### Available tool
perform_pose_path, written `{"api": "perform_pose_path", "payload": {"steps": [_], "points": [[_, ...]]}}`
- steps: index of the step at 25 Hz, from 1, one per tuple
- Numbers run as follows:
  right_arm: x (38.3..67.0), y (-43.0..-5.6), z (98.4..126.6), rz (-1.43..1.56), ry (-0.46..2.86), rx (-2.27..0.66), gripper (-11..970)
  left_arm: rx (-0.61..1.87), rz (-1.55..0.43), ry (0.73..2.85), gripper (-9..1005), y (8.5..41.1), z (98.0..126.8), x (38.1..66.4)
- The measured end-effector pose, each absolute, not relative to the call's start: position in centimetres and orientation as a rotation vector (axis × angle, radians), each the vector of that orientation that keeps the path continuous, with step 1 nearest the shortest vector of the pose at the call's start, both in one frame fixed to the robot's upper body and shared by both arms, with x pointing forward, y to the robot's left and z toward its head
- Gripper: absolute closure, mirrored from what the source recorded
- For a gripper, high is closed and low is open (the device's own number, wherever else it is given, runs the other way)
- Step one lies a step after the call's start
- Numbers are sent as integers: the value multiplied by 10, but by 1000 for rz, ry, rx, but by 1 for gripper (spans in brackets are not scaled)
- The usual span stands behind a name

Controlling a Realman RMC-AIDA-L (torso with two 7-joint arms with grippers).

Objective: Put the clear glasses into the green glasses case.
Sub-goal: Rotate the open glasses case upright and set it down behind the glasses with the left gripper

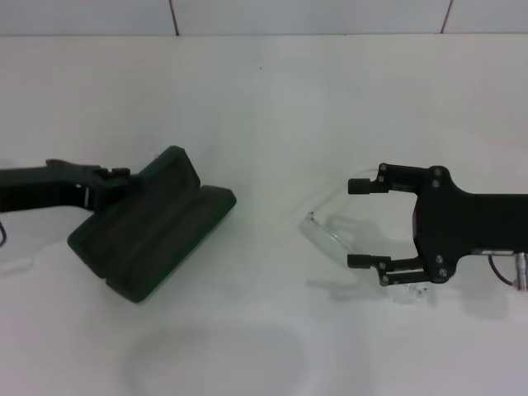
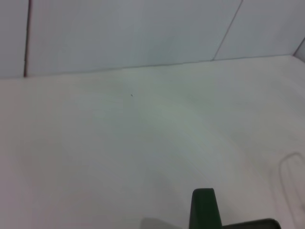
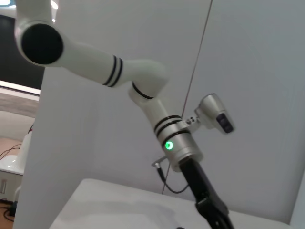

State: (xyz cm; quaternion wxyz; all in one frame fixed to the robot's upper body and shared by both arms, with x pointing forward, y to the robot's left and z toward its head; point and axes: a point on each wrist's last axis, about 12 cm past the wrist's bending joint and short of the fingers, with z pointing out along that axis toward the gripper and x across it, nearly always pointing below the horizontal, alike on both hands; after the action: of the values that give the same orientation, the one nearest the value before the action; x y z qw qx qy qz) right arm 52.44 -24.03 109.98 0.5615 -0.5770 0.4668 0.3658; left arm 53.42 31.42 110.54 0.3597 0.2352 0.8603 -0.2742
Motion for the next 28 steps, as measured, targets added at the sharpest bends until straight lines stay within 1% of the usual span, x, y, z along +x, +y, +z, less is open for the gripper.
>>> {"api": "perform_pose_path", "payload": {"steps": [4, 11, 14, 18, 24, 28], "points": [[521, -242, 1098, 856, 1089, -1360, 191, 694, -664, 2192, 774, 312, 1114, 549], [517, -245, 1095, 838, 1081, -1359, 191, 826, -629, 2147, 819, 296, 1130, 572], [515, -245, 1093, 829, 1074, -1358, 191, 910, -606, 2081, 819, 284, 1140, 582], [514, -243, 1092, 832, 1072, -1351, 190, 1083, -564, 1980, 818, 262, 1149, 593], [509, -239, 1087, 832, 1068, -1343, 191, 1314, -472, 1813, 819, 235, 1148, 599], [503, -242, 1081, 817, 1074, -1335, 191, 1449, -455, 1722, 821, 212, 1147, 604]]}}
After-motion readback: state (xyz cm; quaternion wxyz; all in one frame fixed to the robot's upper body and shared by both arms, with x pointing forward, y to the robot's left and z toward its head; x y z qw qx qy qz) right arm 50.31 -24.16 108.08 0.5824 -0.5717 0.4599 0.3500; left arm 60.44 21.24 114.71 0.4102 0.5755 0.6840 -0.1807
